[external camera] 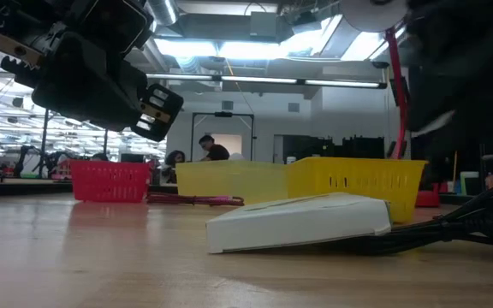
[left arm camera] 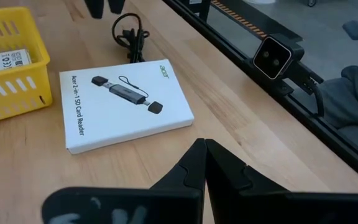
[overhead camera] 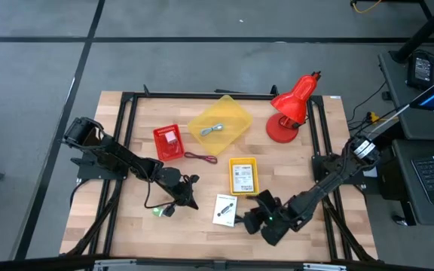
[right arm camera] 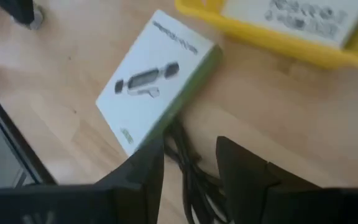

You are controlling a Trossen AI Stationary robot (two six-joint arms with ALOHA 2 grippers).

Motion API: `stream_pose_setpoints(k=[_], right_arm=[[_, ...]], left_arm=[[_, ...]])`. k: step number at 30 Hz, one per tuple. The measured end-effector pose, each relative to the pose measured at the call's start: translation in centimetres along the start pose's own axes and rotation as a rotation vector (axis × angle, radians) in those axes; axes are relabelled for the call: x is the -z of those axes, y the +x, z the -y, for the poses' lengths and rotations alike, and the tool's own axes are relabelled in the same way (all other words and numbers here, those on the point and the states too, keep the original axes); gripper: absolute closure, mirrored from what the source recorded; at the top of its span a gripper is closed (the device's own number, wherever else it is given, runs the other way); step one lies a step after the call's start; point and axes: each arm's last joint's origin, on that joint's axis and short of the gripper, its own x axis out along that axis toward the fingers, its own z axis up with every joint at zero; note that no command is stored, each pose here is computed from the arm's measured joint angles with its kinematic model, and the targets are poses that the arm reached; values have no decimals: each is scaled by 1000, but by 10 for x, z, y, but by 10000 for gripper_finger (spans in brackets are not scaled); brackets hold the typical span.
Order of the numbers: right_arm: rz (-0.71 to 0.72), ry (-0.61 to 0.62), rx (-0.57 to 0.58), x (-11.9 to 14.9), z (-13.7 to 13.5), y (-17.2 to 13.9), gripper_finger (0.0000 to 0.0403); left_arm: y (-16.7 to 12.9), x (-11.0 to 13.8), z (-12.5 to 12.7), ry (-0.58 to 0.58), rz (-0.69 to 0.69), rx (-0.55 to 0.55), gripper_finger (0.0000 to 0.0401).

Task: Pick and place items into bin
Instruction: Stack the white box on top of the white box

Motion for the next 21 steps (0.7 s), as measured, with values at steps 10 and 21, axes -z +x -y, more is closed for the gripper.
stream_pose_setpoints(k=[10, 21], right_arm=[[74, 1, -1, 12, 6, -9, 269], [67, -14, 30, -13, 14, -46, 269]], left_arm=[[0, 0, 0, -3, 2, -3, 398], [0, 0, 0, -3, 2, -4, 398]])
